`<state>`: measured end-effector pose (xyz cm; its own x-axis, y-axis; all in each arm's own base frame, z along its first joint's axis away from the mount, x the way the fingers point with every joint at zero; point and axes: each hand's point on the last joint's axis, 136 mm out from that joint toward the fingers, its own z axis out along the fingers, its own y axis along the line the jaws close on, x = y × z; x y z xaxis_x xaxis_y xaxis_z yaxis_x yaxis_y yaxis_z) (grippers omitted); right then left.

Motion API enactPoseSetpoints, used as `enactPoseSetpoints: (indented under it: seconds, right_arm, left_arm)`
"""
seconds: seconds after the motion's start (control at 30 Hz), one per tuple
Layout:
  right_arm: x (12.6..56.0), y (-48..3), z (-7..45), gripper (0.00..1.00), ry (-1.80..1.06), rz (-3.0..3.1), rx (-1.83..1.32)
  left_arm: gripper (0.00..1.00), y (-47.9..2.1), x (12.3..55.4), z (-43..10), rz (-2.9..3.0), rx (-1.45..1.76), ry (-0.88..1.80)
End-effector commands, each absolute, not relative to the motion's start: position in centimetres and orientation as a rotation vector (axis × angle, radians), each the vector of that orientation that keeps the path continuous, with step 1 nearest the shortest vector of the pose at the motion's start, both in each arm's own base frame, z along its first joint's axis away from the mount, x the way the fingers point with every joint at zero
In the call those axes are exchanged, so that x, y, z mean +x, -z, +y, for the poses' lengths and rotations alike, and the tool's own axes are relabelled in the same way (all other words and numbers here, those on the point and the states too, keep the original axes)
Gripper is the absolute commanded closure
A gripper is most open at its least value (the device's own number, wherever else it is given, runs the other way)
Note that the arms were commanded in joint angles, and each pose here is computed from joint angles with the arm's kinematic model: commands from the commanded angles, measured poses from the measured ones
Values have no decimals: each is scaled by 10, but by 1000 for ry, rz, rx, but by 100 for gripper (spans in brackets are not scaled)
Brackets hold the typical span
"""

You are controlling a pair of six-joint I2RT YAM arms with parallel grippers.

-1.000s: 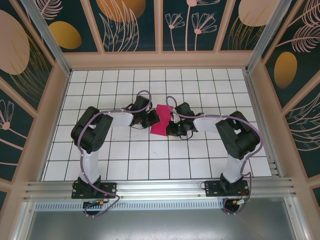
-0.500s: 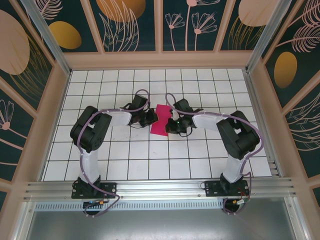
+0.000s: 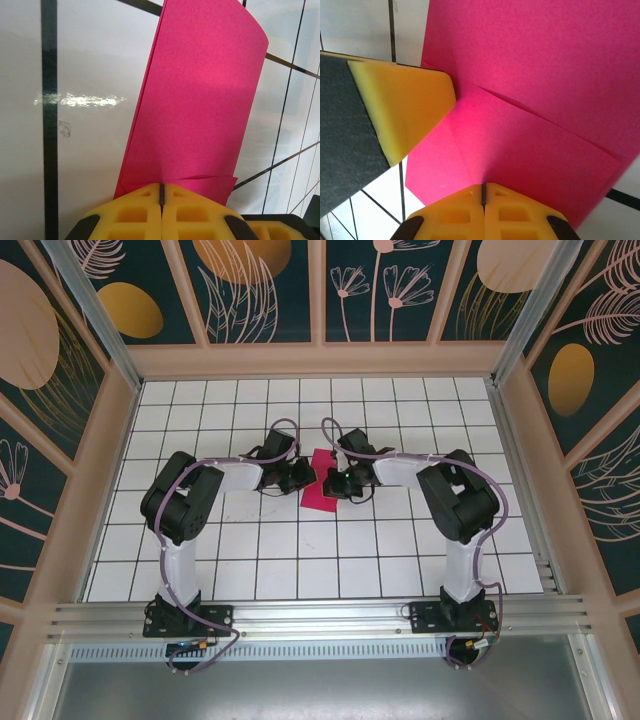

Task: Fold a paper plane with a square sheet of paper (pick it up from the middle)
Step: Fold the triangle a second time at the center of the table.

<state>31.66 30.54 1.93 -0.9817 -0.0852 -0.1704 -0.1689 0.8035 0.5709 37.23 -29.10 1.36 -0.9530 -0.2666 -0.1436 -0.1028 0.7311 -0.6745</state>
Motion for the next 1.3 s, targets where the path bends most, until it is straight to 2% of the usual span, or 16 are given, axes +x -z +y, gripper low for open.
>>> enactPoseSetpoints:
  seconds: [0.0, 0.5, 0.8, 1.03, 1.27]
  right_arm:
    - [316, -15, 307, 100, -916, 2859, -239]
    - [235, -3, 264, 100, -900, 2993, -366]
    - [296, -54, 303, 100, -986, 2779, -353]
    - [320, -31, 317, 100, -959, 2818, -320]
    - [319, -15, 316, 100, -929, 2855, -301]
  left_arm:
    - [92, 35, 351, -263, 2843, -377, 845]
    - [92, 43, 348, -256, 2860, -422, 791]
    - [92, 37, 349, -261, 2855, -403, 825]
    - [92, 38, 348, -261, 2858, -401, 828]
    - [92, 38, 348, -261, 2857, -407, 829]
